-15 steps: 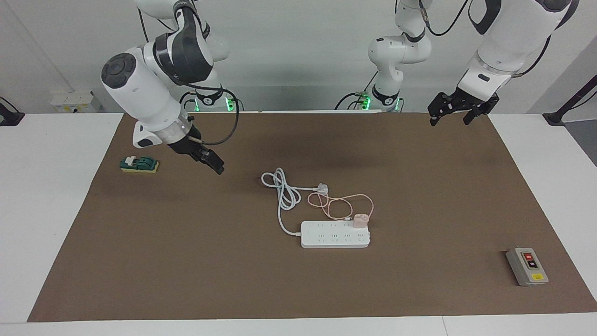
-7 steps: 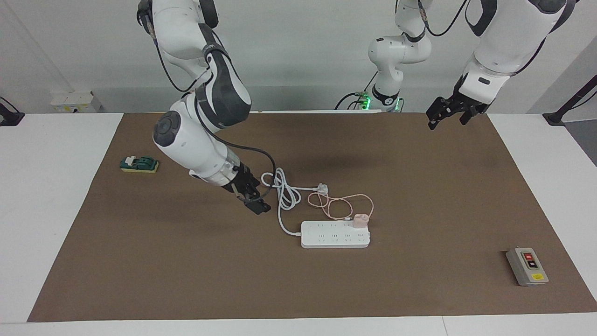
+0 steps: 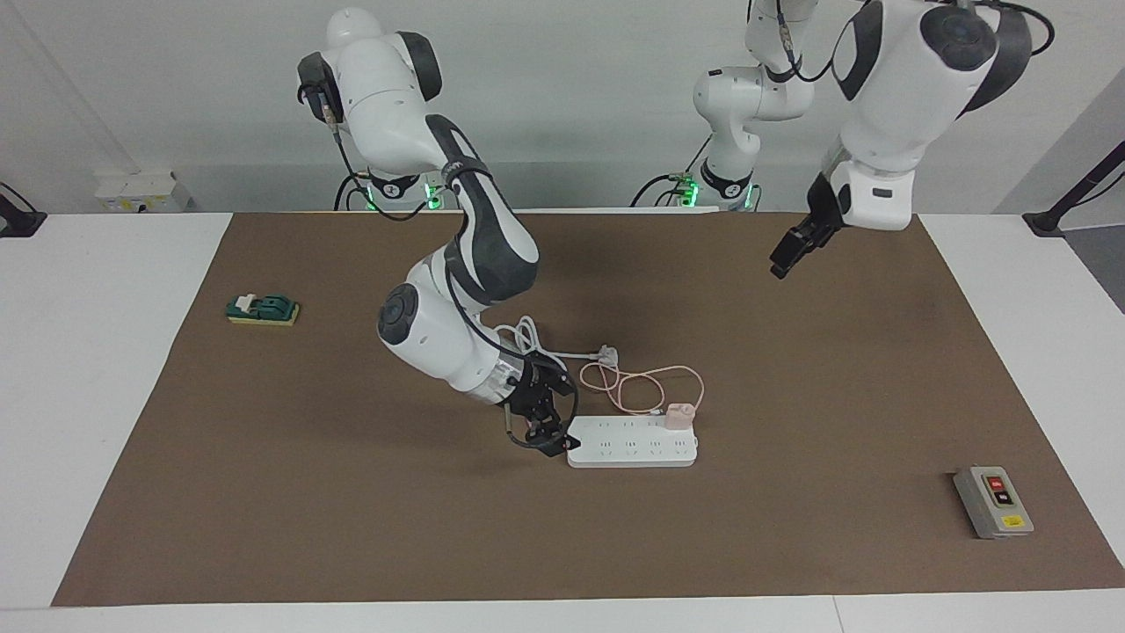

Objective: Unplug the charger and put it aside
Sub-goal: 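Press the right gripper on the strip while the left gripper reaches the pink charger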

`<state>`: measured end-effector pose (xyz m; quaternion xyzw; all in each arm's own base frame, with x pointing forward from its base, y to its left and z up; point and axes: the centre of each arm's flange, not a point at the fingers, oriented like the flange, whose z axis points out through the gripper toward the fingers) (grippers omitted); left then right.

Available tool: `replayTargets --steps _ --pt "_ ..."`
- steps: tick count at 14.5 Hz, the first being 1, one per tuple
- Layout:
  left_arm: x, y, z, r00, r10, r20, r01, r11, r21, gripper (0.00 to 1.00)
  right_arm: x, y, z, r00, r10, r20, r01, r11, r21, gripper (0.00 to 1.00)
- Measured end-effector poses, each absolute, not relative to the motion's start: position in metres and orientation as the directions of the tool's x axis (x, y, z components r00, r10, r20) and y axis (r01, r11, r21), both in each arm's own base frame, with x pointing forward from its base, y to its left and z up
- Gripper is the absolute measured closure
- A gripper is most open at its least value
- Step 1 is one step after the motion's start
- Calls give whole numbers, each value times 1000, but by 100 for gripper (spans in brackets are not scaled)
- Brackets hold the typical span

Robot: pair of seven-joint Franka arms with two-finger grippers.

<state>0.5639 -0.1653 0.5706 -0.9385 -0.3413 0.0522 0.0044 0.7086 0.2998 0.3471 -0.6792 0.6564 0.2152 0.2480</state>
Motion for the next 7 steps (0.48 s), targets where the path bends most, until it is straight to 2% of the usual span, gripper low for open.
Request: replayTargets --steps 4,7 --pt "613 -222 516 458 884 -95 880 -466 -90 0 719 325 308 1 -758 -652 -1000 1 -2 0" --pt "642 -246 475 258 964 -62 956 -264 -126 0 719 338 284 2 -749 -662 -999 -35 36 0"
